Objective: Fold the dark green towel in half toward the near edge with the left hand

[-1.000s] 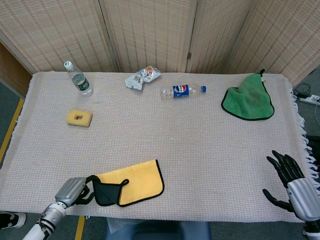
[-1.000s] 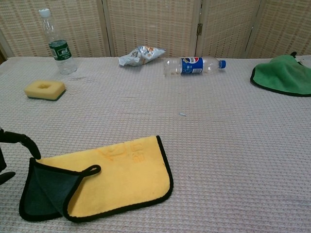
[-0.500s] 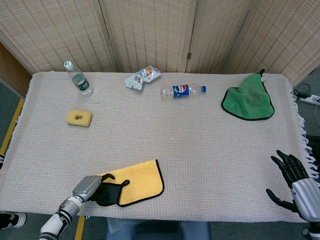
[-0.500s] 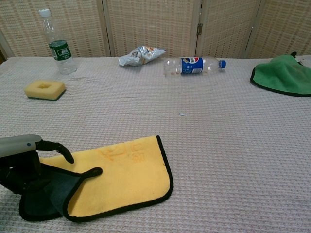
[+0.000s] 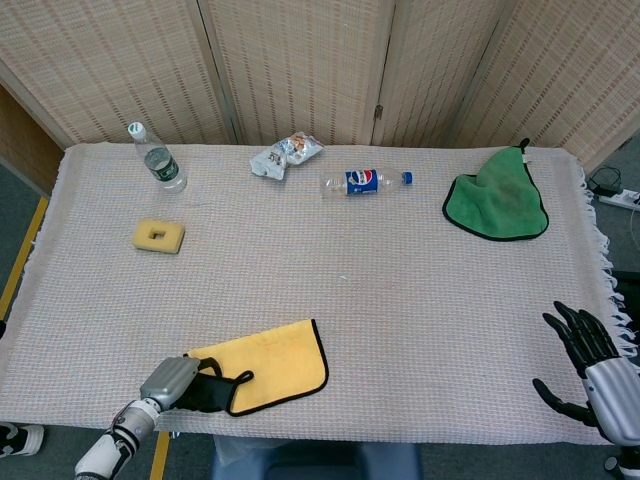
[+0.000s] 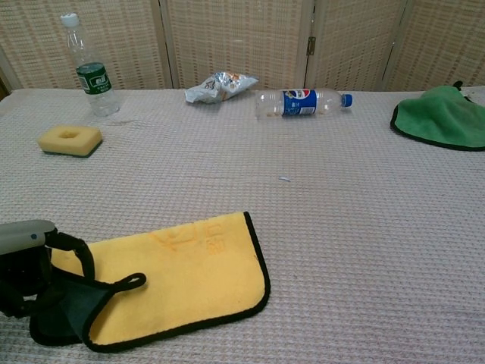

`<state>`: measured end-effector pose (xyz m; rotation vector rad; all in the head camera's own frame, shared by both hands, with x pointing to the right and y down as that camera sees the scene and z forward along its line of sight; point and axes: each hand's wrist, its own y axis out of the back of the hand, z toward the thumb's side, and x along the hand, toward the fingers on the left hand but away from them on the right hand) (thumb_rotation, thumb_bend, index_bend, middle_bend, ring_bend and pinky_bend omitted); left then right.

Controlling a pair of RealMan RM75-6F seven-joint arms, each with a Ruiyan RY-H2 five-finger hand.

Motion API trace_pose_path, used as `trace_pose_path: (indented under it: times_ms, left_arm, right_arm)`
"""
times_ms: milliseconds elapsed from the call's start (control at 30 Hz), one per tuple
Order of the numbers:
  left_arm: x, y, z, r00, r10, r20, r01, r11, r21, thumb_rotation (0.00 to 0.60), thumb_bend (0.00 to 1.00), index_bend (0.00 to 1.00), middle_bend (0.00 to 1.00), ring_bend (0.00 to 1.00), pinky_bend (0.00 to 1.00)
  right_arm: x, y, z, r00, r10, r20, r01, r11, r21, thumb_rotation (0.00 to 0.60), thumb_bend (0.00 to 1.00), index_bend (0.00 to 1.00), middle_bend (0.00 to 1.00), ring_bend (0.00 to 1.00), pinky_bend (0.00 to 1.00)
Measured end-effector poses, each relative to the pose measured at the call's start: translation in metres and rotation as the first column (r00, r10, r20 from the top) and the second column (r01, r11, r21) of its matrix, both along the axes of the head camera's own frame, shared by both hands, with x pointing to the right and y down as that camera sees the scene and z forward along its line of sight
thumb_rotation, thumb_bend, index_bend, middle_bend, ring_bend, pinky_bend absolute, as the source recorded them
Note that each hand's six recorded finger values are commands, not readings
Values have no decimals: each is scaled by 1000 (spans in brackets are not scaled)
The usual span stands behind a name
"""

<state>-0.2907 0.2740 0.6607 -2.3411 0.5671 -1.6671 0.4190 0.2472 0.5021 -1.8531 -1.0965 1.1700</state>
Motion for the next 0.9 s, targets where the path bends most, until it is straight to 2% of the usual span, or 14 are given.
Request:
trace_pose_path:
  times_ms: [100,233,433,600,633,667,700,733,800,833,900]
  left_arm:
    - [-5,-1,-10,1000,1,11,-1,999,32,600,521,555,1000,1000,1000]
    - [-18,2,-22,999,-5,36,3,998,55,600,522,578,1000,1000,1000]
    - [-32,3,-36,999,-33,42,28,995,99,600,523,417,1000,1000,1000]
    - [-39,-6,-54,998,-70,-4,70,979,191,600,503,318,999,1000,1000]
    - [-40,-9,-57,997,-72,-12,73,974,214,600,486,302,972,987,1000]
    - [-41,-11,-60,997,-70,-19,73,968,241,600,471,287,919,944,999]
    - [-44,-15,-63,997,-65,-29,70,957,280,600,448,267,810,841,962]
    - [-46,-17,-66,998,-59,-34,66,948,311,600,417,244,638,662,851]
    - [-55,-21,-69,999,-35,-32,44,923,383,600,363,210,377,386,573]
    - [-60,-22,-70,999,-26,-22,33,910,413,600,339,192,268,275,436]
    - [-76,-24,-69,1000,-15,21,3,875,484,600,301,158,130,130,250]
  right_arm:
    - [0,0,0,1000,0,0,0,1000,1,600,343,0,0,0,0]
    - [0,0,0,1000,0,-1,0,1000,4,600,343,0,0,0,0]
    - [-2,2,1,1000,-5,-3,5,1000,-1,600,342,0,0,0,0]
    - [-3,2,4,1000,-8,-9,8,1000,-6,600,342,0,0,0,0]
    - [-3,1,4,1000,-9,-11,9,1000,-8,600,343,0,0,0,0]
    - [-3,1,6,1000,-8,-14,8,1000,-10,600,342,0,0,0,0]
    - [-3,1,6,1000,-8,-16,8,1000,-12,600,342,0,0,0,0]
    - [-3,1,7,1000,-7,-20,7,1000,-12,600,342,0,0,0,0]
    - [-4,0,10,1000,-5,-29,5,1000,-14,600,342,0,0,0,0]
    - [-4,-1,11,999,-4,-33,3,1000,-14,600,342,0,0,0,0]
    - [-4,-2,14,999,0,-45,0,1000,-12,600,342,0,0,0,0]
